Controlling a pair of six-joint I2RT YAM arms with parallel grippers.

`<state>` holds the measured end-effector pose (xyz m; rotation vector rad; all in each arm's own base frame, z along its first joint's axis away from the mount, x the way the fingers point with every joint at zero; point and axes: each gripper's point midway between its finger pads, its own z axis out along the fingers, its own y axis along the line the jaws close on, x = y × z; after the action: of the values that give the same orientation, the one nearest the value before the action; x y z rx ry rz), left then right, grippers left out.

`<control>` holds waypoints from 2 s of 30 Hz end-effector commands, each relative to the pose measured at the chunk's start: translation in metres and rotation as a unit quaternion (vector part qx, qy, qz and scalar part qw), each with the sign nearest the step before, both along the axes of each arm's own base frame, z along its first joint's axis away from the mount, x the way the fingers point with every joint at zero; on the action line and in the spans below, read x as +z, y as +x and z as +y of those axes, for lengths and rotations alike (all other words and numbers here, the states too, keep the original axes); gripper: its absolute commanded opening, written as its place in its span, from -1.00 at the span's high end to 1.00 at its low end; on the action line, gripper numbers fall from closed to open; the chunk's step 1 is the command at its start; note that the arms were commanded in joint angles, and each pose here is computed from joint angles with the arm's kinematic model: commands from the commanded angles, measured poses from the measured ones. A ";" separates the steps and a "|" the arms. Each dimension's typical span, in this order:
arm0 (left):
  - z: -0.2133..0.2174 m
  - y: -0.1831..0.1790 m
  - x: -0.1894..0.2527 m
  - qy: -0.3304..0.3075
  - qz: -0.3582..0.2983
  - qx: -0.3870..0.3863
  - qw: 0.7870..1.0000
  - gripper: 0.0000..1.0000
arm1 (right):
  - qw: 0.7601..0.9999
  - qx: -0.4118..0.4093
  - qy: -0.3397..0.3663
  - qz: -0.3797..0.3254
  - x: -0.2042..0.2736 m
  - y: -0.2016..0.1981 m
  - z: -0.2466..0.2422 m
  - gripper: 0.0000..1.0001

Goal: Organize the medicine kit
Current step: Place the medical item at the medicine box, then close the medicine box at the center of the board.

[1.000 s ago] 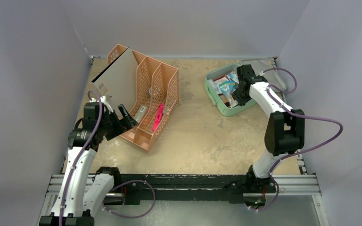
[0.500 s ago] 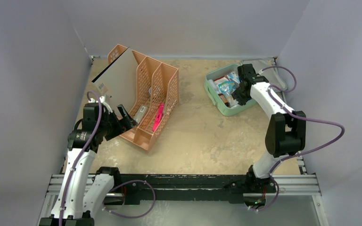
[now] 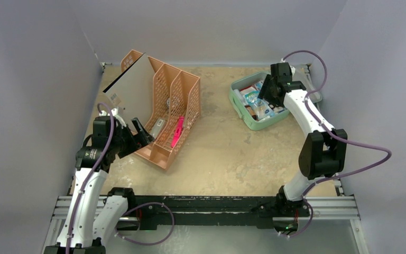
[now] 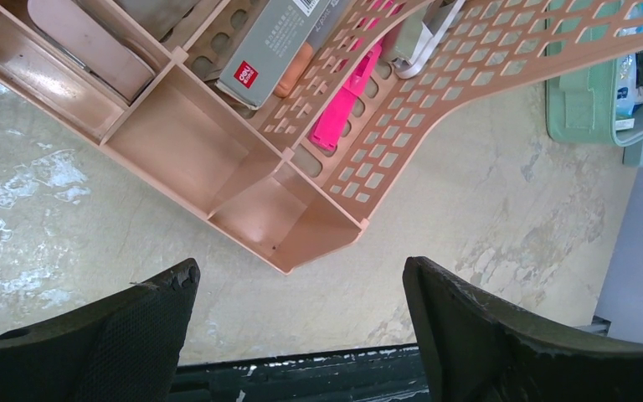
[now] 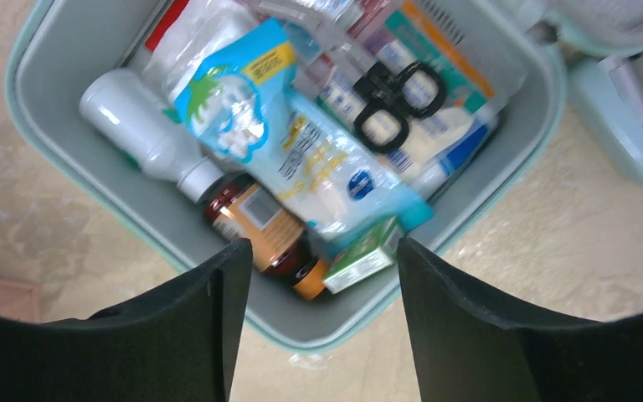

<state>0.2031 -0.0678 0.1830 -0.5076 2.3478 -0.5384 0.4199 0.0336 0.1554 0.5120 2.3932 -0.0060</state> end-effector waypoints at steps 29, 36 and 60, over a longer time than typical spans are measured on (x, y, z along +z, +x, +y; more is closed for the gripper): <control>0.001 0.001 0.009 0.011 -0.030 -0.010 0.999 -0.80 | 0.981 -0.158 0.073 -0.081 -0.034 0.030 -0.113 -0.24; 0.003 0.001 0.010 0.015 -0.033 -0.004 0.999 -0.80 | 0.978 -0.172 0.105 -0.056 -0.053 0.019 -0.103 0.11; 0.005 -0.001 0.013 0.015 -0.043 0.002 0.999 -0.79 | 0.979 -0.159 0.126 -0.009 -0.071 -0.005 -0.082 0.64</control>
<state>0.1989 -0.0642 0.1918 -0.4752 2.2966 -0.5192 0.4182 -0.0653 0.0813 1.0538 2.2548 0.0879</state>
